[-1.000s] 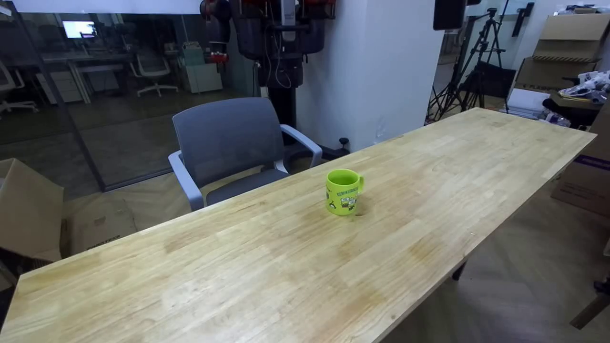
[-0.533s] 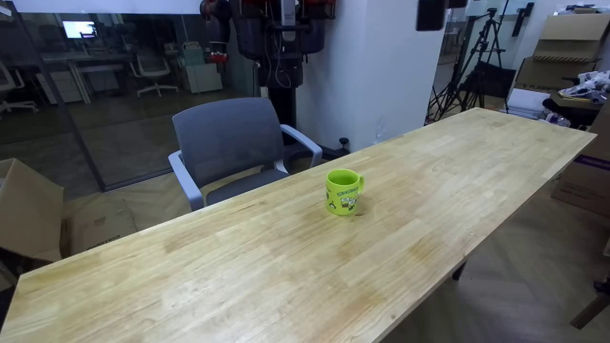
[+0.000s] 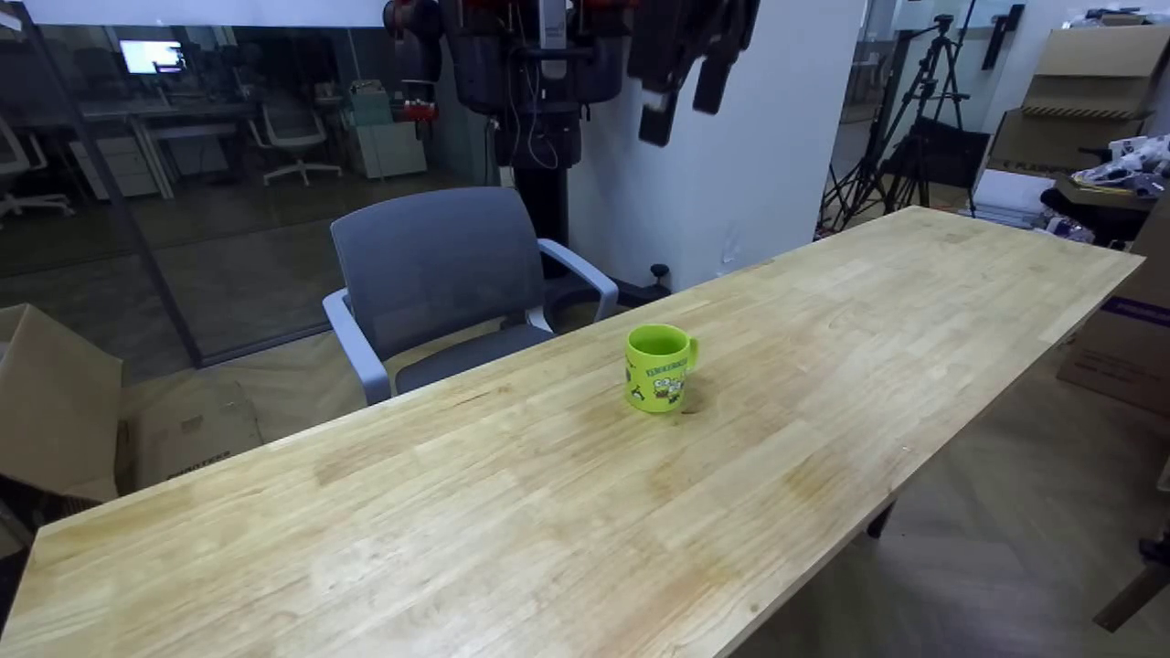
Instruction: Move the cup
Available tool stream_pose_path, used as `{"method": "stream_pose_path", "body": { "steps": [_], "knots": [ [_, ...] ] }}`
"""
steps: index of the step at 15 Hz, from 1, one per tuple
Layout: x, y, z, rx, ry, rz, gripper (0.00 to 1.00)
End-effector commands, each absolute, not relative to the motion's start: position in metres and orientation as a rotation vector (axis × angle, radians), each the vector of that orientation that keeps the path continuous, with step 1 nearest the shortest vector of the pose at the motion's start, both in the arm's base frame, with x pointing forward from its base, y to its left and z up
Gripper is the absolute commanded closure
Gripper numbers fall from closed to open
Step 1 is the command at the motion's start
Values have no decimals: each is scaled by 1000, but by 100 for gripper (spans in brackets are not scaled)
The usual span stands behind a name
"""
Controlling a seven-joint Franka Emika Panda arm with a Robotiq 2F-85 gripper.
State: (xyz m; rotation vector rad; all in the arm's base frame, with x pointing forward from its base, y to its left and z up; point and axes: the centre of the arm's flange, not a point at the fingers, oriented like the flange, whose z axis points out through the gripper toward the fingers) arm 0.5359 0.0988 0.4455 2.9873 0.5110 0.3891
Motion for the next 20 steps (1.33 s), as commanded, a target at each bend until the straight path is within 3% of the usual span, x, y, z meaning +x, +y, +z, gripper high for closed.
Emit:
{"method": "stream_pose_path", "body": {
  "steps": [1, 7, 20],
  "knots": [
    [576, 75, 416, 2987, 618, 378, 0],
    [569, 69, 400, 2984, 606, 339, 0],
    [673, -22, 261, 3088, 423, 127, 0]
  ]
}}
